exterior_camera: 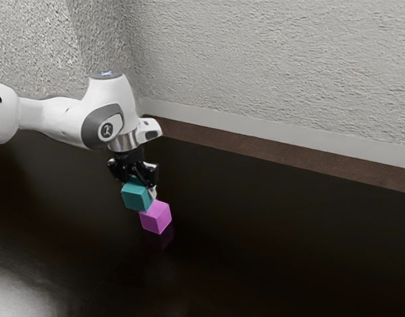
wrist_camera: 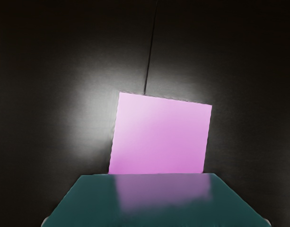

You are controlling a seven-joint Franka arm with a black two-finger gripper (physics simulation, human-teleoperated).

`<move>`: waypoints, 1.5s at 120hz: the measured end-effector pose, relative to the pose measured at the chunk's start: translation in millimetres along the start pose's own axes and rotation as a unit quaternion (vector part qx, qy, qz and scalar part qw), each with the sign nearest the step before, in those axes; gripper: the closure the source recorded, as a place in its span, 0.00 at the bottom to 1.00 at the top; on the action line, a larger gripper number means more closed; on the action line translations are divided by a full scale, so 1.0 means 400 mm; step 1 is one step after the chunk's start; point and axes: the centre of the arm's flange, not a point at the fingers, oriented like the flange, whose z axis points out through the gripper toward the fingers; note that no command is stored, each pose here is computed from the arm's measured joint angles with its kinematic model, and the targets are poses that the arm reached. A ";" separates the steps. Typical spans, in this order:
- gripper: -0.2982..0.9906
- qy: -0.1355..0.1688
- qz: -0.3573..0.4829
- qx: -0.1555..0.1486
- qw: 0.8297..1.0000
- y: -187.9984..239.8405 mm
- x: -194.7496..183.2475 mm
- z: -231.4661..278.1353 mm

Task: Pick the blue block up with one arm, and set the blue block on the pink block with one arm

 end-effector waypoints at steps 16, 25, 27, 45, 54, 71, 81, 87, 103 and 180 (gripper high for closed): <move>0.53 -0.006 0.017 -0.002 1.000 0.021 0.049 0.031; 0.53 -0.010 0.022 -0.003 1.000 0.019 0.057 0.042; 0.53 -0.011 0.023 -0.003 1.000 0.019 0.059 0.045; 0.53 -0.018 0.033 -0.005 0.999 0.018 0.078 0.075; 0.53 -0.019 0.038 -0.005 0.999 0.018 0.085 0.080; 0.53 -0.020 0.047 -0.006 0.999 0.022 0.106 0.096; 0.53 -0.023 0.052 -0.006 0.998 0.024 0.108 0.107; 0.53 -0.024 0.055 -0.006 0.998 0.026 0.108 0.110; 0.52 -0.026 0.060 -0.007 0.998 0.025 0.108 0.116; 0.25 0.079 0.147 -0.024 0.986 0.101 -0.077 -0.472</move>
